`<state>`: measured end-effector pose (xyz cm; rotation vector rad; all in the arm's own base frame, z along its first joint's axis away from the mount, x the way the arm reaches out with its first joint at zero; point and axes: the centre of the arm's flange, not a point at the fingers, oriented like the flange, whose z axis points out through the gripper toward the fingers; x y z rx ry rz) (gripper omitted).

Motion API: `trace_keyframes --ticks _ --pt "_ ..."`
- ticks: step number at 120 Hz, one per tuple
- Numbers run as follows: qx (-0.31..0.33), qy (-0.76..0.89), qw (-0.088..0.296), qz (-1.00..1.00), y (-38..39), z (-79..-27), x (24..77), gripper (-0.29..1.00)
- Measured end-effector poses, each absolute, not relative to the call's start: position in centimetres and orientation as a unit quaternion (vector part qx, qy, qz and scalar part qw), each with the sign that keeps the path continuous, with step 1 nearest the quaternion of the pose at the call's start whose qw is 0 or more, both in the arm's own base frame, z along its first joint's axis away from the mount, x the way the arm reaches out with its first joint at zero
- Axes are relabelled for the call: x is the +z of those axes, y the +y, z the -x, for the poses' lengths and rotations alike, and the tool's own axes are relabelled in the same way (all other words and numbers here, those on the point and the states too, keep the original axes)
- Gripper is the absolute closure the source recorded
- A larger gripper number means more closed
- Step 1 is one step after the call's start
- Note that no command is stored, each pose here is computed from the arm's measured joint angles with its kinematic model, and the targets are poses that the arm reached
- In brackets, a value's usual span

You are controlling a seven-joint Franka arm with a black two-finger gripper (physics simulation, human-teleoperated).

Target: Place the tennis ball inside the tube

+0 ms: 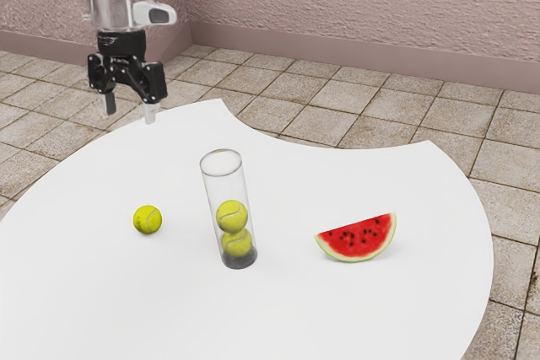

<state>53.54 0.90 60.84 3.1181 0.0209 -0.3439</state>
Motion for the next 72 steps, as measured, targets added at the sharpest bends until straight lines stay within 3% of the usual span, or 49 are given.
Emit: trace_keyframes --ticks 22,47,72 --pt "-0.043 0.014 0.001 -0.999 1.8 -55.2 61.7 0.0" --pt "-0.011 0.021 -0.003 -1.0 2.6 -55.2 62.1 0.0" --pt "-0.026 0.041 -0.004 -0.999 4.2 -52.0 53.2 0.0"
